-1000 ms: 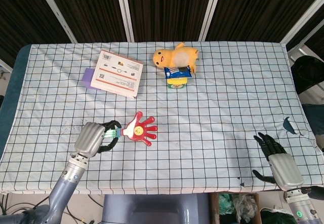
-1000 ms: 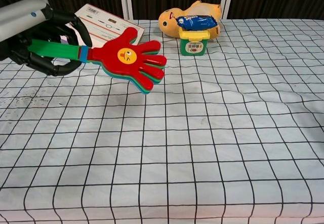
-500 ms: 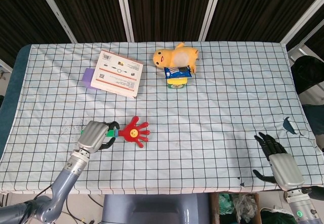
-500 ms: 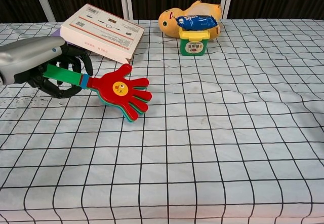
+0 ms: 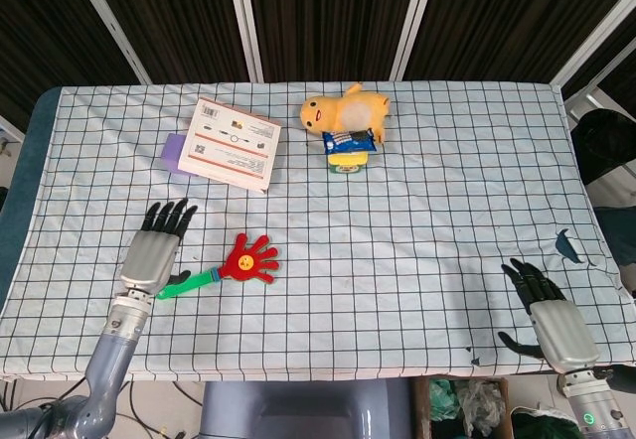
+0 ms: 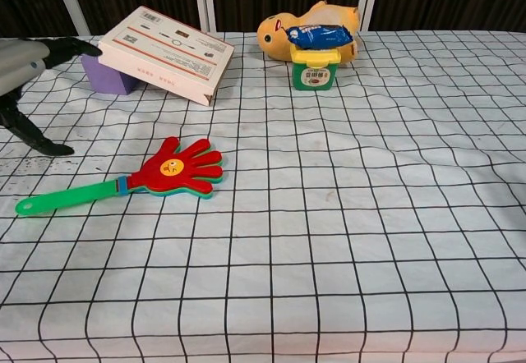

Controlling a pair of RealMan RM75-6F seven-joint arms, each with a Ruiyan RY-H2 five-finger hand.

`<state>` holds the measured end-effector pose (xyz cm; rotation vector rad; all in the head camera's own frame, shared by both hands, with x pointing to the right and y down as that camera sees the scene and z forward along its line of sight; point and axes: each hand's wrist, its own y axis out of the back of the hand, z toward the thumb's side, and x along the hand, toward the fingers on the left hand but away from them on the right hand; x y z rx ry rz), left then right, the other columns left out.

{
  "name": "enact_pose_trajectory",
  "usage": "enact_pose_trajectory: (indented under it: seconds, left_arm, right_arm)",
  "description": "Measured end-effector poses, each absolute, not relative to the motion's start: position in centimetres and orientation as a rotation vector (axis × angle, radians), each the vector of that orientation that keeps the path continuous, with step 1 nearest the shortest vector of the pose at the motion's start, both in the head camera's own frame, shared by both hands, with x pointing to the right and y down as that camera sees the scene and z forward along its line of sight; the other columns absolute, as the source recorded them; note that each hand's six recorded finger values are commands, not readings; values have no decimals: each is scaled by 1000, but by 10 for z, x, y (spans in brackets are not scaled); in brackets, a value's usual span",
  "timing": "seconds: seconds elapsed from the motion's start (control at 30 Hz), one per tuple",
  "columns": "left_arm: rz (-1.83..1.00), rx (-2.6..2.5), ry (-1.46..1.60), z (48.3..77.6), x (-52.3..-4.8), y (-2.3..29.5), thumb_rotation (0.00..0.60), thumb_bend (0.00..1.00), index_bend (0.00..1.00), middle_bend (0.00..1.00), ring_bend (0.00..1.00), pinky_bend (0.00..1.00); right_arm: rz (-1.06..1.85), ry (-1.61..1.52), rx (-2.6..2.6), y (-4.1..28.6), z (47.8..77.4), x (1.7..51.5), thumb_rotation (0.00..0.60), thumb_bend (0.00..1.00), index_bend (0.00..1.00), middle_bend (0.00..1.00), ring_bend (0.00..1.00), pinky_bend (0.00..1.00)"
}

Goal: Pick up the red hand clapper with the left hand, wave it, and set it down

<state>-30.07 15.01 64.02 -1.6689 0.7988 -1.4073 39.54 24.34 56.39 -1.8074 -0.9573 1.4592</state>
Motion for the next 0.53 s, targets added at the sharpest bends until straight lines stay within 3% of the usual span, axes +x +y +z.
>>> enact_pose_trajectory:
  seconds: [0.3, 0.53]
  left_arm:
    - [-1408, -1496, 916, 591, -361, 168, 600, 0, 0, 0, 0, 0]
    - [-1487, -1415, 1008, 555, -427, 212, 600, 0, 0, 0, 0, 0]
  right_arm:
    - [1460, -951, -1799, 243, 565, 396, 600, 162, 0, 0, 0, 145]
    - [1459, -941, -1770, 243, 565, 397, 600, 161, 0, 0, 0, 145]
